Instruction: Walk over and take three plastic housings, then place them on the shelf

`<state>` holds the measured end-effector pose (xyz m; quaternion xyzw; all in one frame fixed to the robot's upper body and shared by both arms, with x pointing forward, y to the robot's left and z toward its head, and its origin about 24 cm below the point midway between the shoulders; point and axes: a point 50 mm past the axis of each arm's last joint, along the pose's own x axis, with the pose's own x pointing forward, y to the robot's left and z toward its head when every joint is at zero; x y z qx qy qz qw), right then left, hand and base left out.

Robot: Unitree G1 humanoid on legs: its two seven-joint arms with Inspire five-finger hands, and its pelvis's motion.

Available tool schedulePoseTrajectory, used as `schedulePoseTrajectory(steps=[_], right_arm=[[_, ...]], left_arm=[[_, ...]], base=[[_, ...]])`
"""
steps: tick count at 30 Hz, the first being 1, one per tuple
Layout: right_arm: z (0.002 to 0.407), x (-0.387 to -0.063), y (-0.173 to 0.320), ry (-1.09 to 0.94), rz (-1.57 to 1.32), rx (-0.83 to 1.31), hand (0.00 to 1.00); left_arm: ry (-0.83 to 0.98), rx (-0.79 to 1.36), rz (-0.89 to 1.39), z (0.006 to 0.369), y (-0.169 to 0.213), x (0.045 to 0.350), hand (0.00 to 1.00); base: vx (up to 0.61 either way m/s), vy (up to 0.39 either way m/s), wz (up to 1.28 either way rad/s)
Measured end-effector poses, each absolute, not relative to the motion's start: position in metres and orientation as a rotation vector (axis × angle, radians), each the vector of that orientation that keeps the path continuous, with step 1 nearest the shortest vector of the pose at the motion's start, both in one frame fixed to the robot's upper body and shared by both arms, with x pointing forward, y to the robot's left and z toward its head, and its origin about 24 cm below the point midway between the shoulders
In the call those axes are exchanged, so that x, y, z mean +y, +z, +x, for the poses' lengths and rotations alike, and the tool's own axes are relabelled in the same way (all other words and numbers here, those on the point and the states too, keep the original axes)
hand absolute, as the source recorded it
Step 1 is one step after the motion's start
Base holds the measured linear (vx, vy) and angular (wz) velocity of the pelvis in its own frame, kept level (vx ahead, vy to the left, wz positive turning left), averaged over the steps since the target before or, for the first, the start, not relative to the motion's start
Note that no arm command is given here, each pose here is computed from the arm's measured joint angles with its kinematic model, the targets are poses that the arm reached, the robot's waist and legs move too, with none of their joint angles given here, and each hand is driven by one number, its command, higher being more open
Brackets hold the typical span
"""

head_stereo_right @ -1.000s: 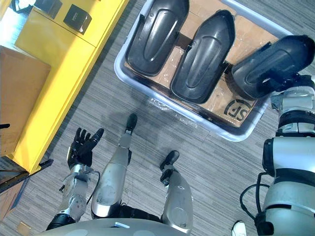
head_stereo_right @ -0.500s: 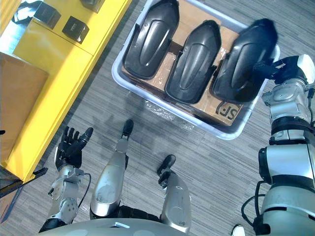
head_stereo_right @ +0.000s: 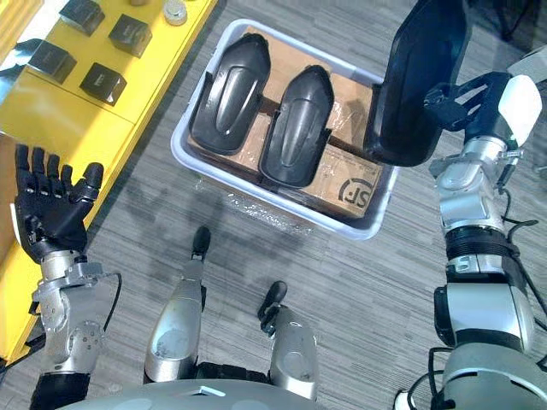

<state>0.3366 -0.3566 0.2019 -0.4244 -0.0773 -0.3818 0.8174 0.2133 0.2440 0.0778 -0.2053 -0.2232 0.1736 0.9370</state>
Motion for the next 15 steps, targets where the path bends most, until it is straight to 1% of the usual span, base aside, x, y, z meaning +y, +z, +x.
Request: schedulePoseTrajectory(steps=[4, 7, 9, 11, 13, 14, 15], right_arm=[[0.338, -0.351, 0.2, -0.787, -0.928, -0.19, 0.0], [0.341, -0.342, 0.195, -0.75, -0.948, -0.207, 0.0], [0.344, -0.334, 0.2, -0.729, -0.94, -0.251, 0.0], [0.349, -0.325, 0.207, -0.699, -0.972, -0.284, 0.0], [0.353, -0.319, 0.213, -0.681, -0.989, -0.308, 0.0], [0.358, -0.309, 0.222, -0.653, -0.998, -0.344, 0.0], [0.36, -0.304, 0.225, -0.641, -0.995, -0.36, 0.0]], left_arm=[[0.299, -0.418, -0.43, 0.22, 0.081, 0.238, 1.0], [0.206, -0.376, -0.5, 0.23, 0.083, 0.233, 1.0], [0.13, -0.345, -0.532, 0.238, 0.084, 0.226, 1.0], [0.005, -0.285, -0.527, 0.251, 0.087, 0.21, 1.0], [-0.074, -0.252, -0.531, 0.262, 0.09, 0.2, 1.0], [-0.143, -0.215, -0.518, 0.278, 0.093, 0.191, 1.0], [-0.16, -0.204, -0.51, 0.284, 0.095, 0.19, 1.0]], base=[[0.05, -0.033, 0.04], [0.02, -0.032, 0.06], [-0.02, -0.038, -0.04], [-0.05, -0.029, -0.08], [-0.05, -0.016, -0.12], [-0.05, -0.002, -0.2], [-0.05, 0.007, -0.27]])
